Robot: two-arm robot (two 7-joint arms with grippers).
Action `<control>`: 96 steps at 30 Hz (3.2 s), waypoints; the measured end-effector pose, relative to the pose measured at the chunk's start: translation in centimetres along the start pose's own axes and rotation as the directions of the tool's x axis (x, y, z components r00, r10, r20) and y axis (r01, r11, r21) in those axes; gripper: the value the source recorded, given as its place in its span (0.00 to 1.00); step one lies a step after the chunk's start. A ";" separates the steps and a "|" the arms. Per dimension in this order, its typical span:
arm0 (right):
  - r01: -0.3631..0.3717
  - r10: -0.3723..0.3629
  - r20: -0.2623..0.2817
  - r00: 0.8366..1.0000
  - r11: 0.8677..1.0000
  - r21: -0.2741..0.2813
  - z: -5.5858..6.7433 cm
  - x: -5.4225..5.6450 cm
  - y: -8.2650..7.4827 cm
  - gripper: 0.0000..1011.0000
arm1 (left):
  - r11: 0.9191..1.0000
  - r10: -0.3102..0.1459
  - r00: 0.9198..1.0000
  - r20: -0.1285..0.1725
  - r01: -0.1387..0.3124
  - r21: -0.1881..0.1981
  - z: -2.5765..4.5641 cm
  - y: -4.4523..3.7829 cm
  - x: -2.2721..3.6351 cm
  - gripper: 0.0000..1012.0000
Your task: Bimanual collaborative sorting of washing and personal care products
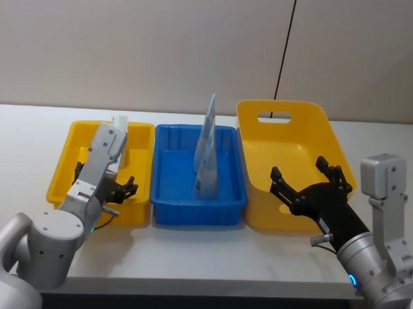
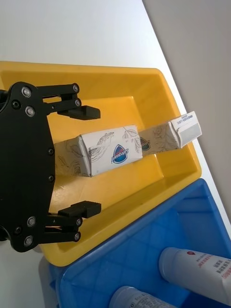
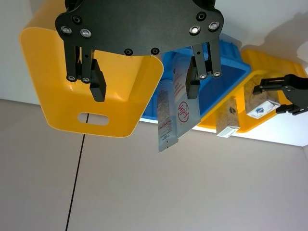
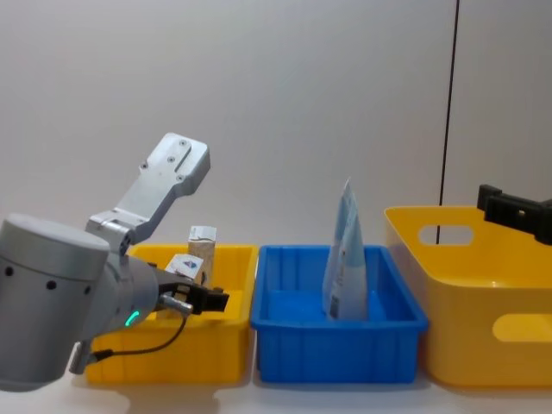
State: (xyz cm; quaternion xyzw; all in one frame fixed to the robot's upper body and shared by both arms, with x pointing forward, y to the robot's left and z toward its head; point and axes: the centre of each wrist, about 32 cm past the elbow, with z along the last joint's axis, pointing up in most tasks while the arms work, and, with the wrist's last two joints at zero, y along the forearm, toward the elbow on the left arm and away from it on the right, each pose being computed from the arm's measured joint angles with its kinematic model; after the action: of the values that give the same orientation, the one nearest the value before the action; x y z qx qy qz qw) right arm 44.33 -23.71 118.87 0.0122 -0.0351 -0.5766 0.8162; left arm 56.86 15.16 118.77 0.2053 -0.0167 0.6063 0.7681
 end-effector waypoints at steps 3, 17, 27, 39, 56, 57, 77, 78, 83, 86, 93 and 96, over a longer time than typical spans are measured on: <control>0.000 0.000 0.000 1.000 1.000 0.000 0.0 0.0 0.0 0.99 | 1.000 0.005 1.000 0.000 -0.005 0.008 -0.10 -0.26 -0.14 0.99; 0.000 0.000 0.000 1.000 1.000 0.000 0.0 0.0 0.0 0.99 | 0.999 0.050 0.998 -0.034 -0.049 0.022 -0.68 -1.43 -0.17 0.91; 0.000 0.000 0.000 1.000 1.000 0.000 0.0 0.0 0.0 0.99 | 0.996 0.085 0.994 -0.064 -0.084 0.018 -0.97 -1.88 0.24 0.60; 0.000 0.000 0.000 1.000 1.000 0.000 0.0 0.0 0.0 0.99 | 0.995 0.100 0.991 -0.086 -0.099 0.017 -1.15 -2.10 0.58 0.38; 0.000 0.000 0.000 1.000 1.000 0.000 0.0 0.0 0.0 0.99 | 0.993 0.076 0.997 -0.031 -0.079 -0.091 0.57 -0.62 2.54 0.38; 0.000 0.000 0.000 1.000 1.000 0.000 0.0 0.0 0.0 0.99 | 0.991 0.071 0.997 -0.022 -0.073 -0.109 0.82 -0.25 2.87 0.38; 0.000 0.000 0.000 1.000 1.000 0.000 0.0 0.0 0.0 0.99 | 0.947 -0.079 0.987 0.138 0.117 -0.298 3.21 5.84 7.33 0.38; 0.000 0.000 0.000 1.000 1.000 0.000 0.0 0.0 0.0 0.99 | 0.942 -0.094 0.984 0.152 0.137 -0.307 3.38 6.22 7.64 0.38; 0.000 0.000 0.000 1.000 1.000 0.000 0.0 0.0 0.0 0.99 | 0.925 -0.150 0.970 0.192 0.206 -0.320 3.84 7.14 8.46 0.38; 0.000 0.000 0.000 1.000 1.000 0.000 0.0 0.0 0.0 0.99 | 0.912 -0.190 0.957 0.219 0.254 -0.321 4.15 7.66 9.01 0.38; 0.000 0.000 0.000 1.000 1.000 0.000 0.0 0.0 0.0 0.99 | 0.879 -0.287 0.915 0.285 0.369 -0.300 5.14 8.87 10.38 0.38; 0.000 0.000 0.000 1.000 1.000 0.000 0.0 0.0 0.0 0.99 | 0.859 -0.341 0.885 0.317 0.431 -0.277 5.73 9.56 11.11 0.38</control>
State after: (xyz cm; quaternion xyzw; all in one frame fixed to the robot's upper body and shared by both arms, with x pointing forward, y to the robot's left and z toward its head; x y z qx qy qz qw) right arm 44.33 -23.71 118.87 0.0122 -0.0351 -0.5766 0.8162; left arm 52.11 25.24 129.89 0.1456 -0.1786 0.3945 0.8896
